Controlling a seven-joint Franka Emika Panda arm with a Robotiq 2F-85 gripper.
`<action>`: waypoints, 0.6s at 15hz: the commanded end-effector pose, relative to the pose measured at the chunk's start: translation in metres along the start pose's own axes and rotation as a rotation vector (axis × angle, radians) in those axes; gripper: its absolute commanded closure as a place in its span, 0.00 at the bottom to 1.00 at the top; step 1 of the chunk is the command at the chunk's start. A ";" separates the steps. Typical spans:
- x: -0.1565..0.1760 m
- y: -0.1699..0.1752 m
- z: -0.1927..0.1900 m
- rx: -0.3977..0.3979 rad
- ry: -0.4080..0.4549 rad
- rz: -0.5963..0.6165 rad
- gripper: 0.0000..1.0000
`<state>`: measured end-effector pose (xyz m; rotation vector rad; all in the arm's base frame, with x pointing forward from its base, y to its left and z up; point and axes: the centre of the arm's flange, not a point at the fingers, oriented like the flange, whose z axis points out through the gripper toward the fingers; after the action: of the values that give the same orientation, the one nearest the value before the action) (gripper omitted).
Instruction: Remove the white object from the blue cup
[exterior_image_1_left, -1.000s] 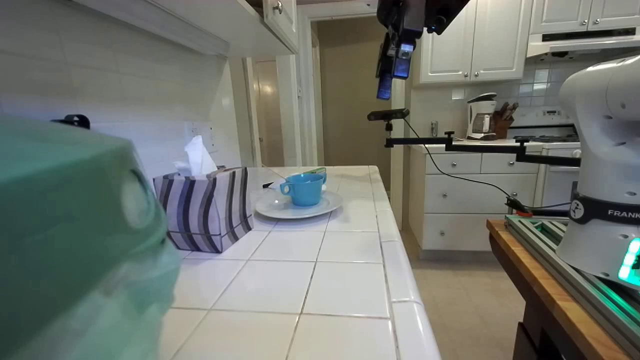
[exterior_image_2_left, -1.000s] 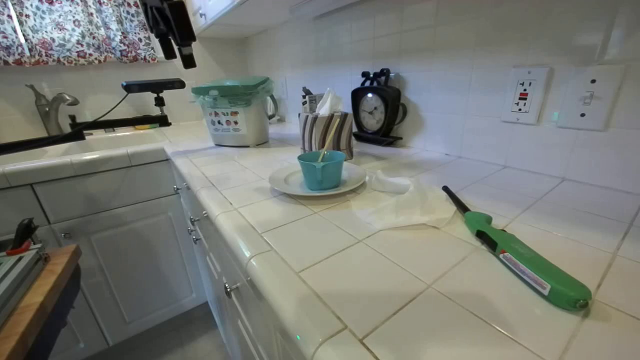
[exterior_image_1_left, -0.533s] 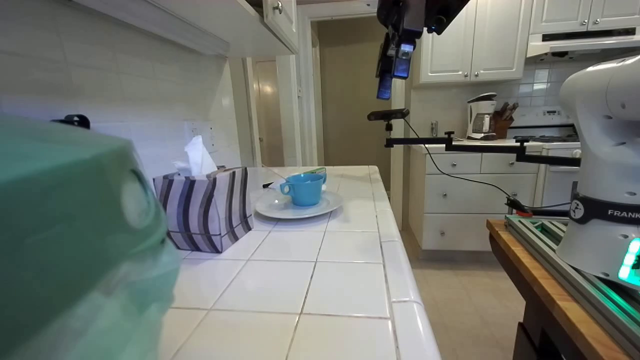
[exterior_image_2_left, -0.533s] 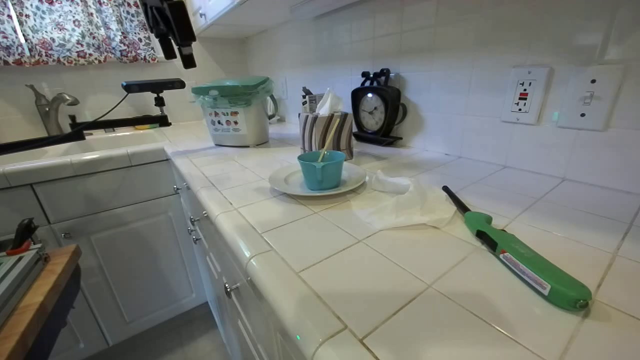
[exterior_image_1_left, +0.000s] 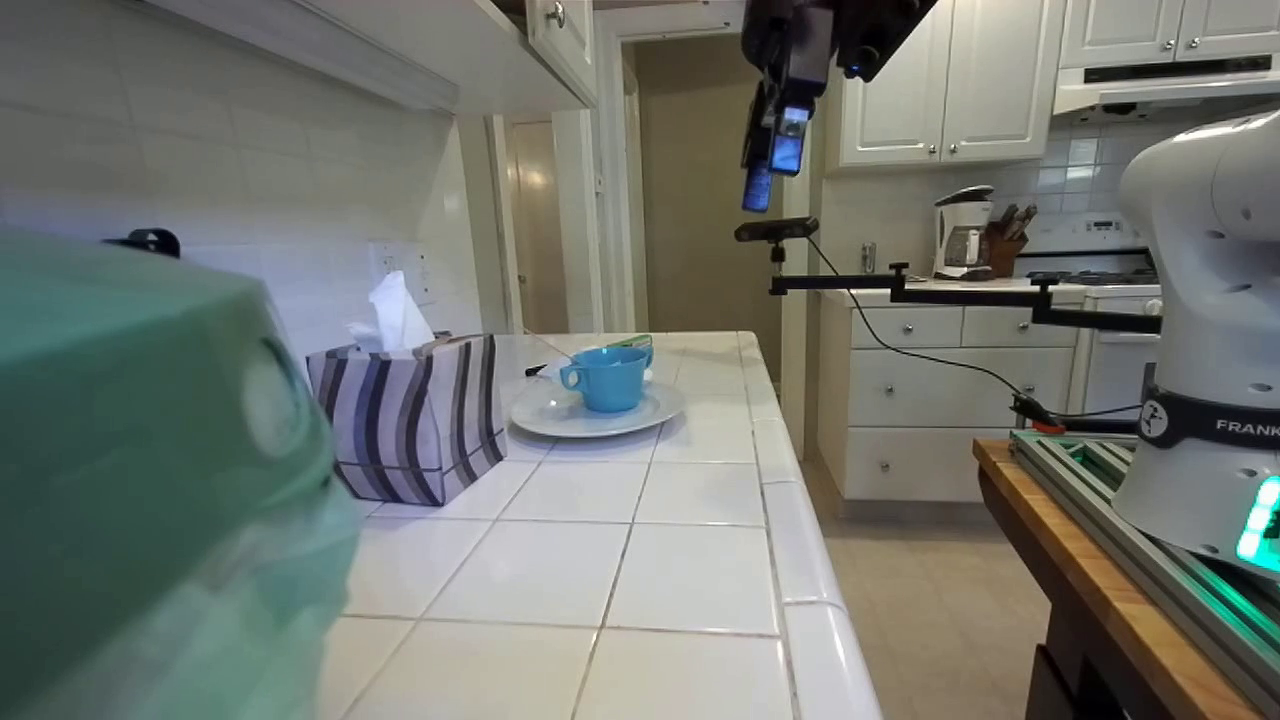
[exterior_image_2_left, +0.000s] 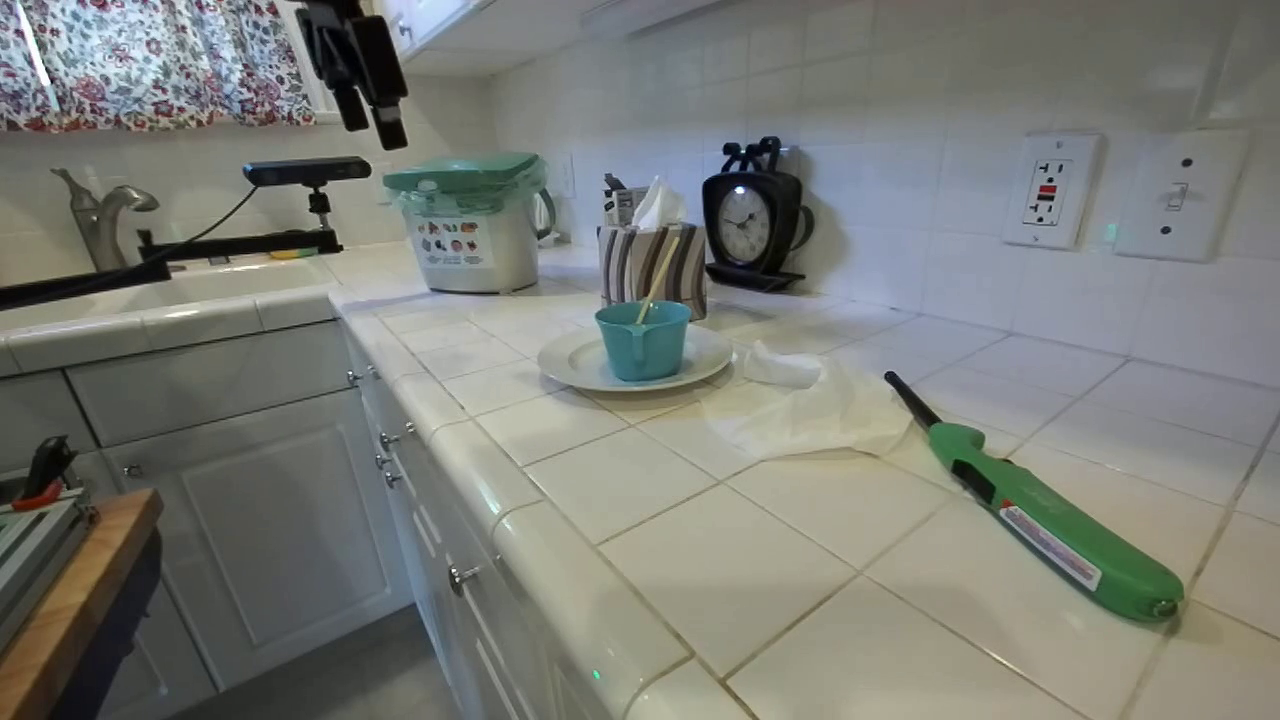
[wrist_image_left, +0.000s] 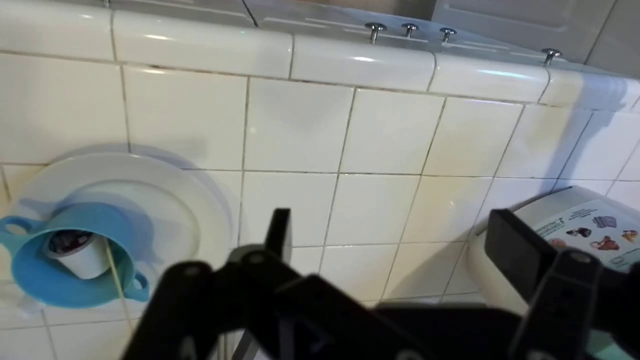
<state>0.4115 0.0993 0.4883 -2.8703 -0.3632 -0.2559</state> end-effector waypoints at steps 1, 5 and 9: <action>0.027 0.016 0.018 -0.021 0.004 -0.025 0.00; 0.055 0.042 0.040 -0.090 0.030 -0.054 0.00; 0.070 0.074 0.055 -0.176 0.026 -0.071 0.00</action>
<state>0.4851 0.0702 0.4396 -2.9805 -0.3978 -0.3396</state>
